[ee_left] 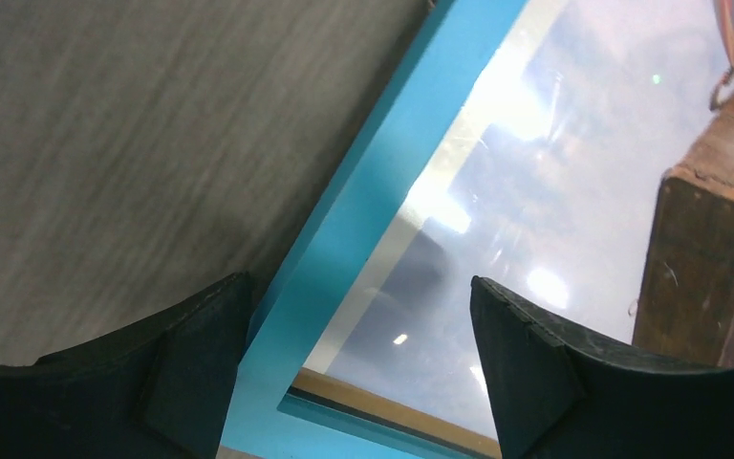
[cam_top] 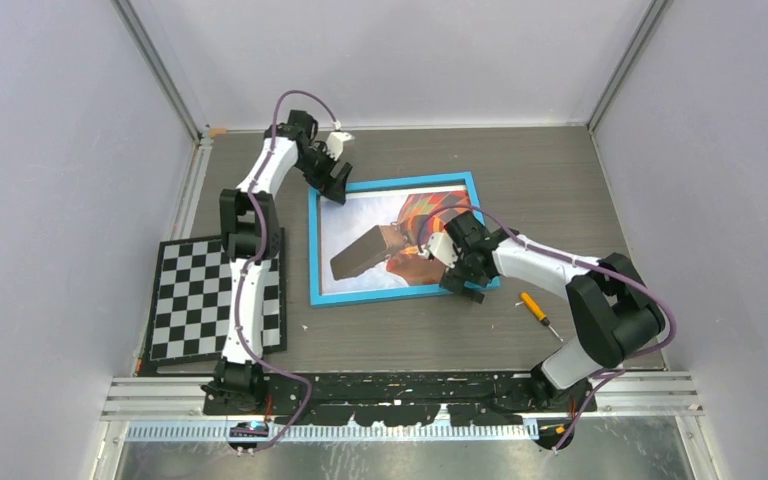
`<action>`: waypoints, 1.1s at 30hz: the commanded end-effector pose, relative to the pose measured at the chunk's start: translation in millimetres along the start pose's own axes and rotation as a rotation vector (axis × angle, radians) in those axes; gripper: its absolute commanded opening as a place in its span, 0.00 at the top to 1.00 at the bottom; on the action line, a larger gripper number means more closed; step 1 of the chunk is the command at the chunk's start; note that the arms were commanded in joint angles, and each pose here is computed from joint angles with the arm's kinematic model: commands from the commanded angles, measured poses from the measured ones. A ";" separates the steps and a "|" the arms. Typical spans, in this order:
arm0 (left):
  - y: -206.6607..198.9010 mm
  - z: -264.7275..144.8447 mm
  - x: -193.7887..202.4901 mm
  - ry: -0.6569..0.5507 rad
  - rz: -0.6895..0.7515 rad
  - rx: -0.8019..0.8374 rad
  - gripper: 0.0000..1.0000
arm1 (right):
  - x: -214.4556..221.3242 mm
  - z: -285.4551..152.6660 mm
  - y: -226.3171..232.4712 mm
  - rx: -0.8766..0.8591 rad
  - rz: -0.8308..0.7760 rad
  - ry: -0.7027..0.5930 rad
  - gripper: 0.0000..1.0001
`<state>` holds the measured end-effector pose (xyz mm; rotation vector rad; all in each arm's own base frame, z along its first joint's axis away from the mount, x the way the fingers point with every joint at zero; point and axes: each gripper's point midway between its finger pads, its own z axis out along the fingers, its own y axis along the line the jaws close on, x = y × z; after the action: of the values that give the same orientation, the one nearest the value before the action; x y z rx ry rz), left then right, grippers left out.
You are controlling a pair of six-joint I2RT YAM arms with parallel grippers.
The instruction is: Take the photo out of the frame
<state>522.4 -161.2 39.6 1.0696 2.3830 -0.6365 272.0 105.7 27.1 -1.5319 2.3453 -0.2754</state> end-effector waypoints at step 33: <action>-104.5 -87.3 85.0 -0.010 -0.299 0.065 0.14 | 32.8 10.0 -229.1 0.237 0.515 0.079 0.00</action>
<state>304.0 -142.0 55.8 0.9768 2.6791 -0.8935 463.7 -5.8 54.1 -1.0002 2.4907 -0.5784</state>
